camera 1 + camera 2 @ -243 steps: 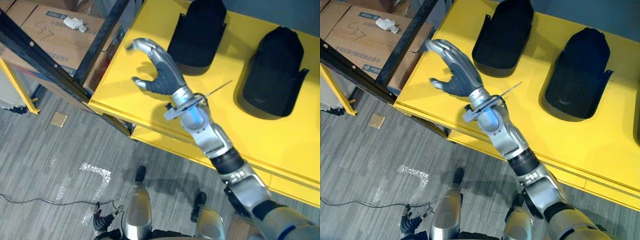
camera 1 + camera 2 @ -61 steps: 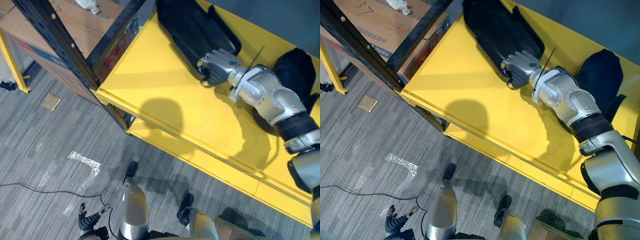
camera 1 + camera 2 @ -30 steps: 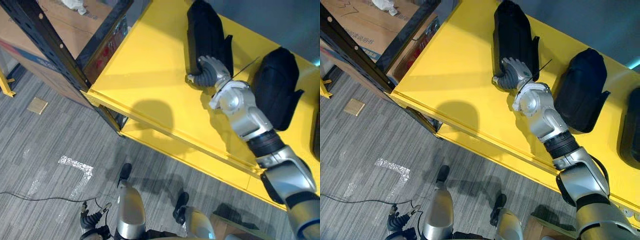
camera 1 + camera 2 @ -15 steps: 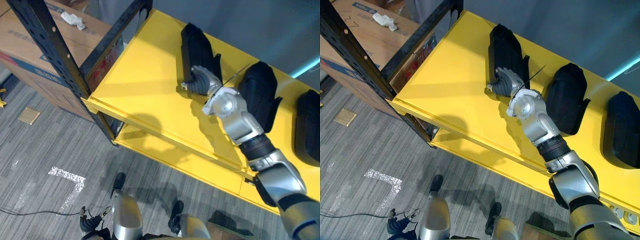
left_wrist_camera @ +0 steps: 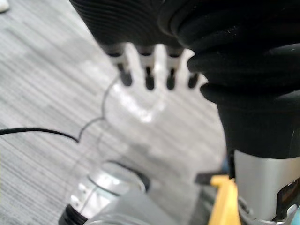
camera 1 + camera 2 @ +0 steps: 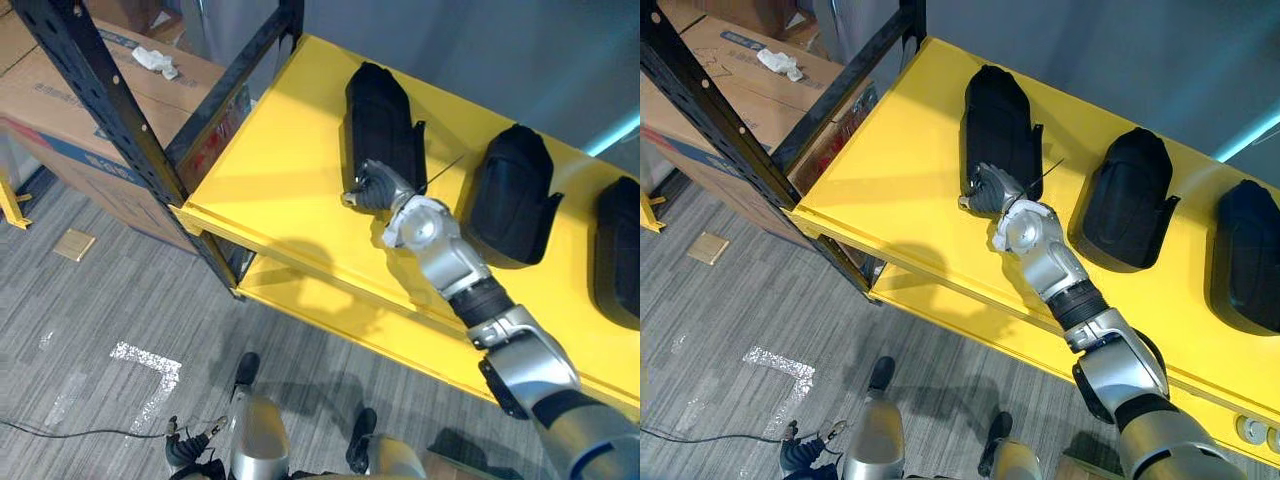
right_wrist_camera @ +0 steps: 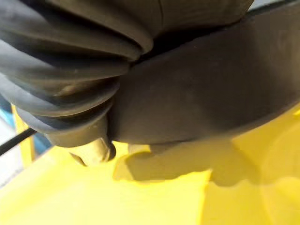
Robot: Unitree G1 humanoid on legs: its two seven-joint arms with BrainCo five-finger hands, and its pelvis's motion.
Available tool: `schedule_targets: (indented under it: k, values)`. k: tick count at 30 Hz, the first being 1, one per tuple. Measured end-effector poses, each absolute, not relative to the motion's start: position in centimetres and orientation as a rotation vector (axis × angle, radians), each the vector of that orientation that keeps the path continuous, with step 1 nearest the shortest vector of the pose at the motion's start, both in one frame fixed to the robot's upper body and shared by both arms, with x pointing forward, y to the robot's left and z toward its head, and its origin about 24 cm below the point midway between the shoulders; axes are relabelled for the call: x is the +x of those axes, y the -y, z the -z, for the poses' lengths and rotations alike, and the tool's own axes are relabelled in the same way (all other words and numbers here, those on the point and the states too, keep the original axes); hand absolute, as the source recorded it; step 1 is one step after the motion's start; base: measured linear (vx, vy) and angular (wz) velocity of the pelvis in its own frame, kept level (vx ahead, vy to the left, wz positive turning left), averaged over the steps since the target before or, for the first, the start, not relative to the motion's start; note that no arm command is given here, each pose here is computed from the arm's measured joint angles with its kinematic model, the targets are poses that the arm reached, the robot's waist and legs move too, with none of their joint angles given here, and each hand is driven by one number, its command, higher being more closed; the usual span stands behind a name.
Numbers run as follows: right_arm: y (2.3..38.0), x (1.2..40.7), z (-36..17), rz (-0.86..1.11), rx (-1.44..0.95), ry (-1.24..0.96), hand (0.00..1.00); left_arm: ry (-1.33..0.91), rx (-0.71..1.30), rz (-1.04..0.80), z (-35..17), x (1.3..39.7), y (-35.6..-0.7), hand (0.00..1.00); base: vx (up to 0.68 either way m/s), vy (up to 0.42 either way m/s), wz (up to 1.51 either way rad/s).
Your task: Walk over and take plastic housings, then place them on the shelf
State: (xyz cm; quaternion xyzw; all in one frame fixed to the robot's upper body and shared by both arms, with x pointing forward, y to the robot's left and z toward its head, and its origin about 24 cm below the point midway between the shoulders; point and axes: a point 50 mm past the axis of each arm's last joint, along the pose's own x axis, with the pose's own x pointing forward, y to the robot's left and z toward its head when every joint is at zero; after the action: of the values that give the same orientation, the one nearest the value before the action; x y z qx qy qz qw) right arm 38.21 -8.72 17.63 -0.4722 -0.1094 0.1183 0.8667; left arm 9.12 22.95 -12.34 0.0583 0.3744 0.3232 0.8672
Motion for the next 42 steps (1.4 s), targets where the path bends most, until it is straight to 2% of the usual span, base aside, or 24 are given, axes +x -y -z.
schedule_targets:
  k: [8,15,21,27,34,42]
  values:
    - [7.5,37.8,-17.4,-0.111,-0.783,0.376,0.00,-0.788,0.116,-0.676,12.5,9.0,-22.7,0.00,0.00,0.000,0.00]
    - [8.6,36.5,-22.8,0.001,-0.446,0.576,0.00,-0.792,0.116,-0.678,12.6,8.9,-22.7,0.00,0.00,0.000,-0.01]
    - [8.6,35.2,-24.9,0.000,-0.345,0.678,0.00,-0.821,0.141,-0.669,12.9,8.3,-22.6,0.00,-0.01,0.005,-0.09]
    - [10.7,35.7,-23.6,0.063,-0.258,0.553,0.00,-0.823,0.159,-0.667,12.9,8.3,-22.6,0.00,-0.02,0.002,-0.02]
    - [12.6,36.4,-20.0,0.125,-0.279,0.369,0.00,-0.846,0.169,-0.680,13.2,7.8,-22.7,0.00,0.01,0.002,-0.01]
    - [14.3,36.4,-18.2,0.143,-0.262,0.282,0.00,-0.852,0.173,-0.690,13.3,7.6,-22.7,0.00,-0.01,0.004,-0.04]
